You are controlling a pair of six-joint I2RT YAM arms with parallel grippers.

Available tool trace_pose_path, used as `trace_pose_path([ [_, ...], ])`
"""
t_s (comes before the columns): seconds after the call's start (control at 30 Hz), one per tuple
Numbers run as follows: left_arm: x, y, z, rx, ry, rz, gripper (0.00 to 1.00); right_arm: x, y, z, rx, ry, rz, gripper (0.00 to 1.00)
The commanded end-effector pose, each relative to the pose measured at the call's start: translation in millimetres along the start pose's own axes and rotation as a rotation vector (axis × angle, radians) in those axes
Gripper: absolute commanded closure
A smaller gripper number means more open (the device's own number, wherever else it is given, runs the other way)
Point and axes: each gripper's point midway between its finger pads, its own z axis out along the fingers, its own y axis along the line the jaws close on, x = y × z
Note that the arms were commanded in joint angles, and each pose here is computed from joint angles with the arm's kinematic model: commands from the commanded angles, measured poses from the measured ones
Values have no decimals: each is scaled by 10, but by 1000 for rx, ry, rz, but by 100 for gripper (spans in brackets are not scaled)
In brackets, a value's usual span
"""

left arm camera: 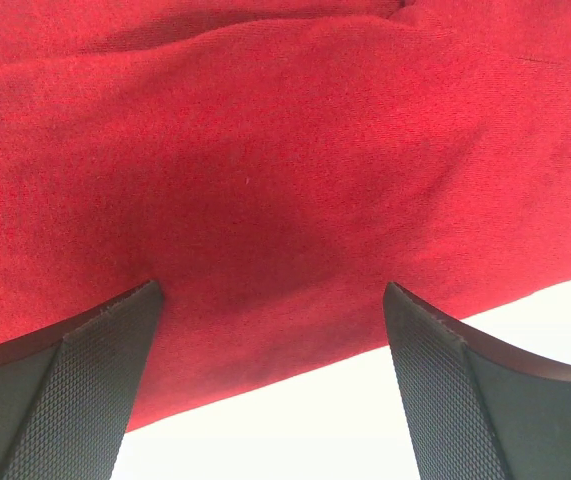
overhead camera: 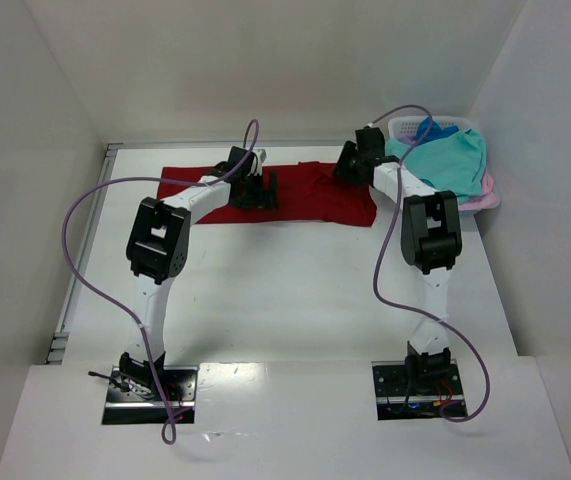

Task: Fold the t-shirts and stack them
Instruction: Fold the other side of the tshirt into a rectangle

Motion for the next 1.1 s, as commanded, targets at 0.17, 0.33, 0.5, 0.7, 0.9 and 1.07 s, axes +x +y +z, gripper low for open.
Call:
trace_pose_path([
  [0.17, 84, 43, 102, 8, 37, -6, 1, -284, 328, 94, -101, -59, 25, 44],
  [0.33, 118, 59, 134, 5, 46, -8, 1, -309, 344, 172, -105, -64, 34, 44],
  [0.5, 118, 59, 134, 5, 46, -8, 1, -267, 381, 247, -126, -39, 44, 55],
  [0.7, 101, 106, 128, 0, 43, -15, 1, -209, 439, 234, -151, 1, 63, 43],
  [0.9, 101, 106, 128, 0, 43, -15, 1, -116, 422, 234, -154, 35, 65, 34],
  [1.07, 141, 119, 136, -2, 52, -16, 1, -3, 394, 185, -153, 75, 69, 33],
])
